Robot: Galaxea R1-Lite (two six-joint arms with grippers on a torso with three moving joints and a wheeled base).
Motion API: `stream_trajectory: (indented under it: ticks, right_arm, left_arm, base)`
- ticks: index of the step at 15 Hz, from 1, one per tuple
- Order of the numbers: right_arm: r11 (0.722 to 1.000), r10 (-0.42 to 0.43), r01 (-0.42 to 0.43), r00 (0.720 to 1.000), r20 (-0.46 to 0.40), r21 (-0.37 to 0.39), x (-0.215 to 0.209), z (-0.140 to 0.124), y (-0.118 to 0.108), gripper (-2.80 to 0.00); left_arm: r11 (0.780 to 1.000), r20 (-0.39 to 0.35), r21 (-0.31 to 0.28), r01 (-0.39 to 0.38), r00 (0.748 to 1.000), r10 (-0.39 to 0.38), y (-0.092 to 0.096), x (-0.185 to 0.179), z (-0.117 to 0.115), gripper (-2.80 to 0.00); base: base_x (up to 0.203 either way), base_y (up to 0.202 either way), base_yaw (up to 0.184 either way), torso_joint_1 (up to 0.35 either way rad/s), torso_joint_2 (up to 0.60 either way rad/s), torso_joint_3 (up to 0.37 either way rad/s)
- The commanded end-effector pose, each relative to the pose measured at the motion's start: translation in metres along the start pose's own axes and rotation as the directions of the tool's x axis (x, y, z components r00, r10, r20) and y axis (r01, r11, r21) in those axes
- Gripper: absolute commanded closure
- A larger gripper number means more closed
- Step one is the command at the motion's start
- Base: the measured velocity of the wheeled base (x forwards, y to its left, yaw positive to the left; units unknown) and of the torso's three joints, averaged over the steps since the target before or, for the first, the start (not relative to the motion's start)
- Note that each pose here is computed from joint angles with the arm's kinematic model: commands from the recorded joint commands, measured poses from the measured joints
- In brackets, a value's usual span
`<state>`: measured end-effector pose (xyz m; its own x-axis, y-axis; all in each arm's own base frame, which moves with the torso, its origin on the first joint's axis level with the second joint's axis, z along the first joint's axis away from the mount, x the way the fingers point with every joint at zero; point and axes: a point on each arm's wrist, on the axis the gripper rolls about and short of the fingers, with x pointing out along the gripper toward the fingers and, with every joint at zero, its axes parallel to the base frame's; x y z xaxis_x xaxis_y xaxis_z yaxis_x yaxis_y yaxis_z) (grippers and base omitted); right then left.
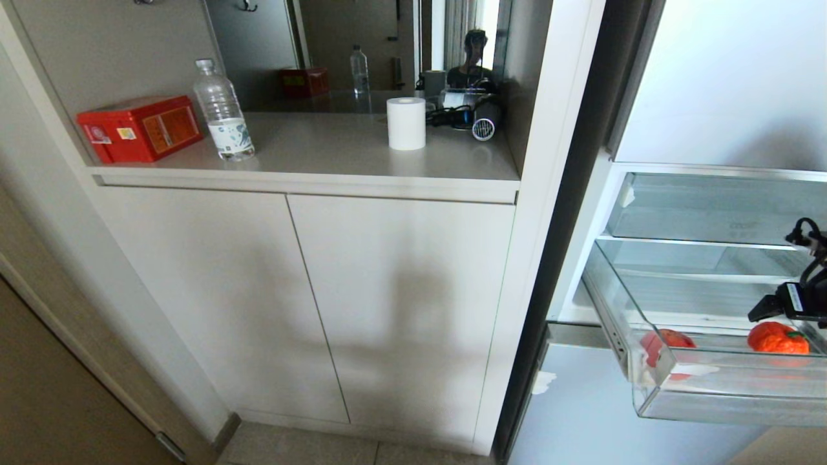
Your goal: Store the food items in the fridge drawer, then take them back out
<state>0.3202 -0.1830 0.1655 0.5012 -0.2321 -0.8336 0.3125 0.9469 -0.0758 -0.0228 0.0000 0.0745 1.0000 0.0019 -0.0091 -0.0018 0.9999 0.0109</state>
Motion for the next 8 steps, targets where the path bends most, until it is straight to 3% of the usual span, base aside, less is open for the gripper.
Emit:
stream_trajectory:
  ticks: [1, 8]
  right_arm:
    - [1.0, 0.008, -0.007, 0.999, -0.047, 0.004, 0.034, 0.004, -0.004, -2.8]
    - [0.999, -0.014, 0.016, 0.998, -0.059, 0.029, 0.059, 0.01, -0.023, -2.8]
  left_arm:
    - [1.0, -0.002, 0.0, -0.001, 1.0, 0.001, 0.0, 0.0, 0.0, 0.0]
    - [1.0, -0.002, 0.0, 0.0, 1.0, 0.0, 0.0, 0.0, 0.0, 0.0]
  base:
    - [0.0, 0.0, 0.0, 0.0, 0.0, 0.0]
    - [0.0, 0.0, 0.0, 0.0, 0.0, 0.0]
